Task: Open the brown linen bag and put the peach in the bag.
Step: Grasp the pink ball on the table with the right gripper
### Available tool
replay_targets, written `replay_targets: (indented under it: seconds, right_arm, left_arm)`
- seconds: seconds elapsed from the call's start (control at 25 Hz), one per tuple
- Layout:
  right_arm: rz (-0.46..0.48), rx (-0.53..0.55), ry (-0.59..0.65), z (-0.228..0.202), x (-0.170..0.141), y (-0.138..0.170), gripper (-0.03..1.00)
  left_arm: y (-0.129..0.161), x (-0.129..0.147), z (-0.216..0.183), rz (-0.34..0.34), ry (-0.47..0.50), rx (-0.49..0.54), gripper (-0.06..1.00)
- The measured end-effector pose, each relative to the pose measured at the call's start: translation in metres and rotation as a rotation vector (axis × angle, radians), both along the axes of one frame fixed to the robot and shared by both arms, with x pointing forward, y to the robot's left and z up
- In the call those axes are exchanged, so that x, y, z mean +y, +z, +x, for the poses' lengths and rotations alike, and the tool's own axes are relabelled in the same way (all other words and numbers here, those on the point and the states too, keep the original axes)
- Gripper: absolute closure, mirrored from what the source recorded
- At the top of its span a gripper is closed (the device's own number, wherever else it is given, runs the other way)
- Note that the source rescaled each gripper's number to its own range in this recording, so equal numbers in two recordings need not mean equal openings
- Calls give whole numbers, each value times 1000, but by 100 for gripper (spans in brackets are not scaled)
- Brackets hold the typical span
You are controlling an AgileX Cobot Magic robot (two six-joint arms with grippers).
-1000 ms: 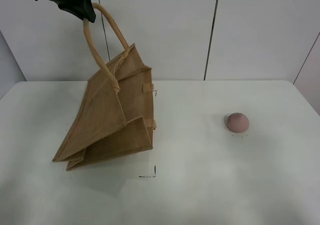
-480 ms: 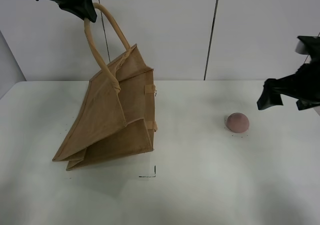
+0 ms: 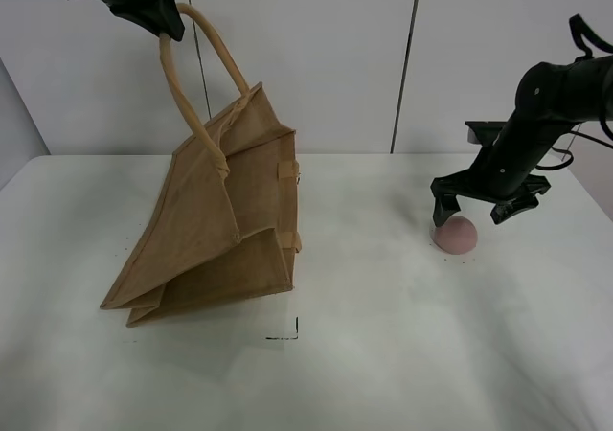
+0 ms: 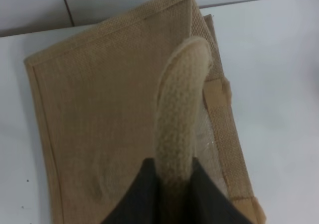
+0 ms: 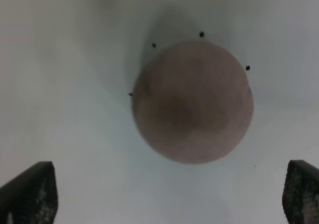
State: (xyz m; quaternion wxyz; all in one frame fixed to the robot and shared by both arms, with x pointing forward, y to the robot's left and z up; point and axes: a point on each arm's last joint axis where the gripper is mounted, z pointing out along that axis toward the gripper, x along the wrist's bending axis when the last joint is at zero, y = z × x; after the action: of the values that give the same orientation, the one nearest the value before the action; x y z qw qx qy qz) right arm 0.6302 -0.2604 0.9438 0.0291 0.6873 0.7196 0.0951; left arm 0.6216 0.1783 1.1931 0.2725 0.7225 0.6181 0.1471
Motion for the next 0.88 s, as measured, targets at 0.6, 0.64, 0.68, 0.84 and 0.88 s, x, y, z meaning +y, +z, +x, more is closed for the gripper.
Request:
replay_targets:
  seconds: [0.6, 0.64, 0.68, 0.84, 0.88]
  right_arm:
    - [-25, -59, -12, 24, -3, -59, 11]
    - [-24, -61, -14, 25, -3, -58, 18]
    - [-21, -58, -18, 24, -2, -59, 29]
    - [-18, -37, -20, 23, -2, -57, 83]
    - [-17, -30, -19, 23, -2, -55, 92]
  left_arm:
    - [0, -2, -1, -24, -10, 7, 94]
    - [0, -2, -1, -27, -11, 8, 94]
    - [0, -3, -1, -27, -11, 8, 94]
    - [0, -3, -1, -28, -12, 9, 94]
    - [0, -3, -1, -29, -12, 9, 94]
